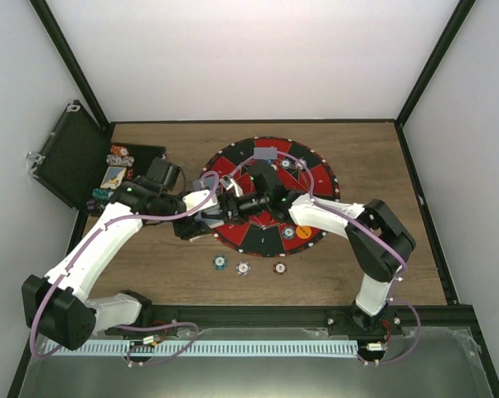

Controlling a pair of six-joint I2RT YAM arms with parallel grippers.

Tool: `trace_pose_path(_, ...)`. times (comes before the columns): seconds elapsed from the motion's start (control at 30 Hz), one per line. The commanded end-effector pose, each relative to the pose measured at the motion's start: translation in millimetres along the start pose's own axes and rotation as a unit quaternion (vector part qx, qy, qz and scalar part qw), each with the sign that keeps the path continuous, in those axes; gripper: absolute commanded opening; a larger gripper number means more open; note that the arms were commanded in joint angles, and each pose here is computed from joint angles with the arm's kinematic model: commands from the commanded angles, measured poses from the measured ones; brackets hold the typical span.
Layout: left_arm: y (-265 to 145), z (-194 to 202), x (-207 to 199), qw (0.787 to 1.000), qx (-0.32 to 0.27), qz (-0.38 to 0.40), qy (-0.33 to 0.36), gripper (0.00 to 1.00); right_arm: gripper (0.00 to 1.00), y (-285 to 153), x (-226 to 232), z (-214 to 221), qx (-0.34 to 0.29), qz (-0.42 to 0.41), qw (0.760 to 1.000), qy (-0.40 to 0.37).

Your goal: Distribute texas hold em gaming equipment

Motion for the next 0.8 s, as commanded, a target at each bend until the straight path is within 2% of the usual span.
trace_pose_path(0.0,-7,-4,-6,1.0,-0.017,-0.002,0.017,0.12,0.72,3,7,-7,0.002,-0.005,1.0,-0.009)
trace_pose_path(0.23,-13,-6,-8,0.999,-0.018,-0.011,0.025,0.12,0.69,-20,-9,-8,-0.021,0.015,1.0,0.004)
trace_pose_path(0.6,-16,-7,-9,0.999,-0.017,-0.014,0.028,0.12,0.65,-32,-8,-5,-0.034,0.035,0.999,0.002)
trace_pose_path(0.77,-13,-5,-8,0.999,-0.01,-0.017,0.026,0.12,0.55,-38,0,-4,-0.04,0.033,0.999,-0.004)
Point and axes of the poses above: each gripper's point midway between its finger pads, its own y axis out along the fingers, its own x axis along the line the jaws close on, z = x × y, the point moved 10 cm from there along -y, back along the fingers, and after that the axes turned 14 degrees about y, right-handed, at the moved point
